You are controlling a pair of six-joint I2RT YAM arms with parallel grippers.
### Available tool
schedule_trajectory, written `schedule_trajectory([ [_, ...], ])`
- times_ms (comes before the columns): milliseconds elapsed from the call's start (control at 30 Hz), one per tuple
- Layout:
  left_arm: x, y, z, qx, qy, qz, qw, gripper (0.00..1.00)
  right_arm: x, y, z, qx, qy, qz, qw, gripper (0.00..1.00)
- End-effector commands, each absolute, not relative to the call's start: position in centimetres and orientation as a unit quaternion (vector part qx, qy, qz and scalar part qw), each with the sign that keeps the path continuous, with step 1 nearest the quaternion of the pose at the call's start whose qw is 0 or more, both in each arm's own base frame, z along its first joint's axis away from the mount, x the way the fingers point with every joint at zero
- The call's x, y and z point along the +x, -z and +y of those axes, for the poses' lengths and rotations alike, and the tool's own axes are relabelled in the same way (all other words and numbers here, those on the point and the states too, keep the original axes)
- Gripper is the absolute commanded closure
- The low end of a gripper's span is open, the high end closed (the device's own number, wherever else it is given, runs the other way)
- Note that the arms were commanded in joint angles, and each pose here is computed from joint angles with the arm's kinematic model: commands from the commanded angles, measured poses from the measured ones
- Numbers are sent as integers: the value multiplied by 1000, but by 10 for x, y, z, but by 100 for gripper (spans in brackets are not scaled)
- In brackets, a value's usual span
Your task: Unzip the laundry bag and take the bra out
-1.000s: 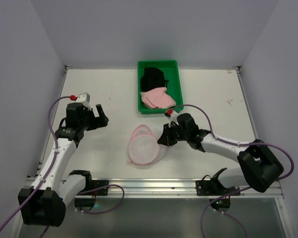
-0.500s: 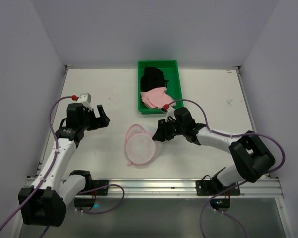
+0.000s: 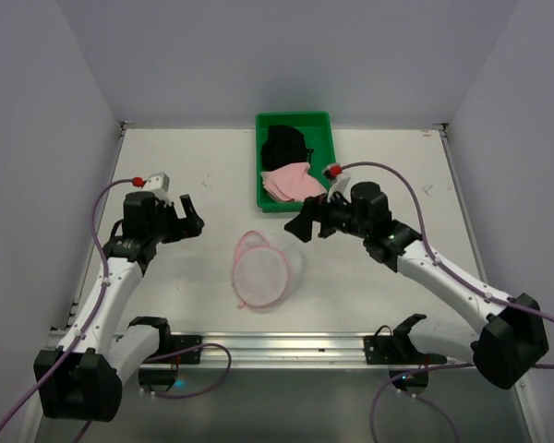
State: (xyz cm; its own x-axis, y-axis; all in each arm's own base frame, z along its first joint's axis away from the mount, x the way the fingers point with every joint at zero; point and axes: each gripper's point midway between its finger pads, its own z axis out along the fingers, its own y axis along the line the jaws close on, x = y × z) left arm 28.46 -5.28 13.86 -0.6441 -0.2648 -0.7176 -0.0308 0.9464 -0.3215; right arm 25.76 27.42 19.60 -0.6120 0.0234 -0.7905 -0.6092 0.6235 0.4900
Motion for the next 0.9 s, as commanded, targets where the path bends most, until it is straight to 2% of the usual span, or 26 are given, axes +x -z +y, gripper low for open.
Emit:
schedule_trajectory([
  [0,295,-158,-46,-80,130,882,446,0,301,-244,215,-98,-301,811,493,8],
  [133,294,-171,-40,-92,118,874,463,0,309,-283,146,-6,-236,797,555,2],
  [233,289,-189,-32,-108,105,862,483,0,302,-303,97,51,-162,780,602,1],
  [400,271,-244,-23,-130,96,834,528,0,251,-352,32,119,-84,719,680,1],
  [633,230,-352,4,-137,46,759,635,0,184,-395,-10,117,-48,638,760,1],
  [867,191,-400,16,-149,32,716,682,0,144,-413,-14,101,-80,580,804,1],
])
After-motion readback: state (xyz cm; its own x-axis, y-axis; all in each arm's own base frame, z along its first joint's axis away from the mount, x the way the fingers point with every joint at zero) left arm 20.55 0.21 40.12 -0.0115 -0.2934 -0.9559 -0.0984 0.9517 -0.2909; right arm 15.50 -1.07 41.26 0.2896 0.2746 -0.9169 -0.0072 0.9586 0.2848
